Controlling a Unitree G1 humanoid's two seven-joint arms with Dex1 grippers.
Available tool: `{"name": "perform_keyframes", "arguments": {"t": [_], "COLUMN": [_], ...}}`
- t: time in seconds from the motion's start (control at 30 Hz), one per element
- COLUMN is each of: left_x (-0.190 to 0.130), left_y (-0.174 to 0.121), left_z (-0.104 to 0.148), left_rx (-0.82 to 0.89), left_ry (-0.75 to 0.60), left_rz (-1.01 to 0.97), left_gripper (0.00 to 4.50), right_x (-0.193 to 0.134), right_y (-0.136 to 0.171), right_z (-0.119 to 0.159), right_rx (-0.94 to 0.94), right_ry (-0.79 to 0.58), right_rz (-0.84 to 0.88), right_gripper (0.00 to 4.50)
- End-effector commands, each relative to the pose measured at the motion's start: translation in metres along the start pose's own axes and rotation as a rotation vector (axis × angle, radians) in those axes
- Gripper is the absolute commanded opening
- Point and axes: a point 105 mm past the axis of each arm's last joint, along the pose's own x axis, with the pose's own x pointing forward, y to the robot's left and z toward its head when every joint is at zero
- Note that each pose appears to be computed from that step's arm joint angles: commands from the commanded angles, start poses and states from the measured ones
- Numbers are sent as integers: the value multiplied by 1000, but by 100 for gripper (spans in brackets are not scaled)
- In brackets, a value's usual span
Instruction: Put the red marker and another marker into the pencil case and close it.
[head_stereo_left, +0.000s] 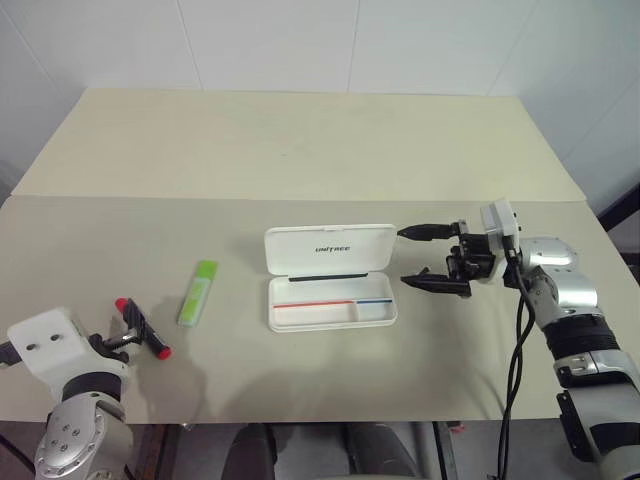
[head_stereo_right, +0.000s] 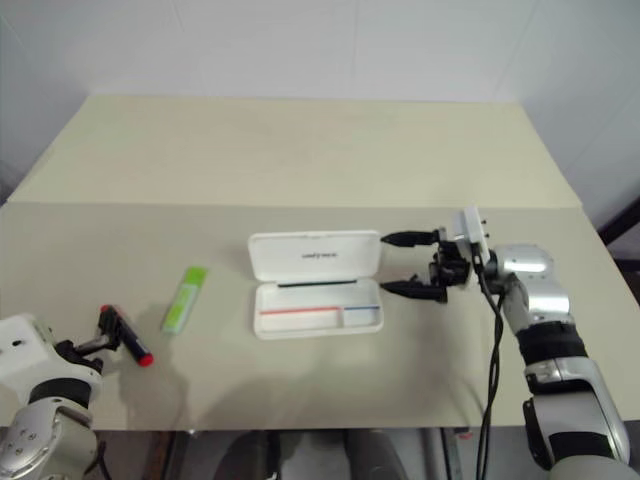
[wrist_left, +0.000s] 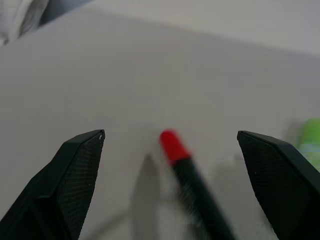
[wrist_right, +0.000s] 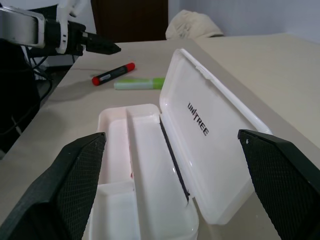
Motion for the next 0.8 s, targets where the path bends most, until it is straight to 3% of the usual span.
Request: {"name": "perform_keyframes", "arguments": {"t": [0.03,0.33,0.67,0.8], "left_x": [-3,15,30,29], "left_y": [-3,2,-9,-14], "left_z": [2,-10,-21,-25], "left_rx": [7,62,69,5], "left_ry": [-2,78,120,136], "left_rz": [31,71,-15,-57], "left_gripper": [450,450,450,325], "right_x": [1,3,-3,-7], "right_y": [12,12,18,23], "right_z": [7,4,7,10], "right_rx": [-31,-38,-20,1], "right_ry": [0,14,12,2], "right_rz": [111,110,105,102], "right_gripper": [448,448,448,450]}}
